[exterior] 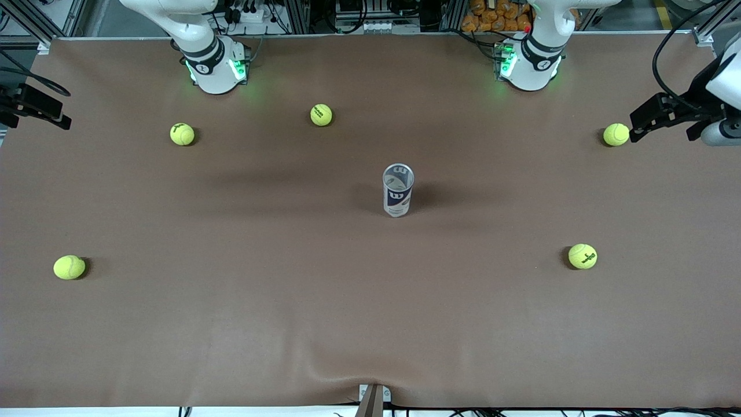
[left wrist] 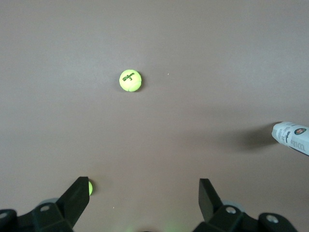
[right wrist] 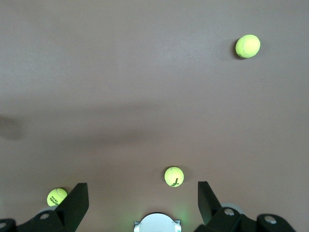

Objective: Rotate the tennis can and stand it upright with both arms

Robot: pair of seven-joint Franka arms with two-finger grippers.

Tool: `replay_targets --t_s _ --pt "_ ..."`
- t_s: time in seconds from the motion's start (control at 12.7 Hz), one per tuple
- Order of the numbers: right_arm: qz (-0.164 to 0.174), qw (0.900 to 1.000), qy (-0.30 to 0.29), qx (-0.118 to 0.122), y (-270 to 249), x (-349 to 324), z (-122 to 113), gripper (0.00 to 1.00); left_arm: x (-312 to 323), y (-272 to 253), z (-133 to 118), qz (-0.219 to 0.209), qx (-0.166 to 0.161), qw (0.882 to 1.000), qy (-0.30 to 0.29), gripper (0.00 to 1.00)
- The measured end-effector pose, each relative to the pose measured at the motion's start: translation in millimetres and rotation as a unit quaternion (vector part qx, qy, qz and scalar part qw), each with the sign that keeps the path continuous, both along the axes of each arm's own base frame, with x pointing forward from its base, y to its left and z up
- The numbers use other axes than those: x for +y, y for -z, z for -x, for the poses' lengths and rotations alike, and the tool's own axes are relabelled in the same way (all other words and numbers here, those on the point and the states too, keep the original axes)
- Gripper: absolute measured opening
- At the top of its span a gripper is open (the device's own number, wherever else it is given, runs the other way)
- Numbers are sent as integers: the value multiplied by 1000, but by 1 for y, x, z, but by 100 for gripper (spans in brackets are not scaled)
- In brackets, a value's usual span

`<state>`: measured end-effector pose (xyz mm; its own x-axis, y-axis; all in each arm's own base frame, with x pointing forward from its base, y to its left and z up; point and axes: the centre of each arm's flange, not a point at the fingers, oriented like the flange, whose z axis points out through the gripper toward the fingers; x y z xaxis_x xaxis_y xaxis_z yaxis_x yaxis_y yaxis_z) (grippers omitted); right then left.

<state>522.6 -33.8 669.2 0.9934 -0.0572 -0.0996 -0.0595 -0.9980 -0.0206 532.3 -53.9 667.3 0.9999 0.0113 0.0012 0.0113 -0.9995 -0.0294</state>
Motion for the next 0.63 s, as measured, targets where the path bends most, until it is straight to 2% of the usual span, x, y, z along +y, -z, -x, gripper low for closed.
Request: replay_targets --t_s 0.31,0.63 --pt "0 1000 0 0 0 0 0 100 6 -3 19 -1 2 1000 -4 100" --pt "0 1000 -1 -1 -1 1 0 100 8 -9 25 0 -4 1000 -6 100"
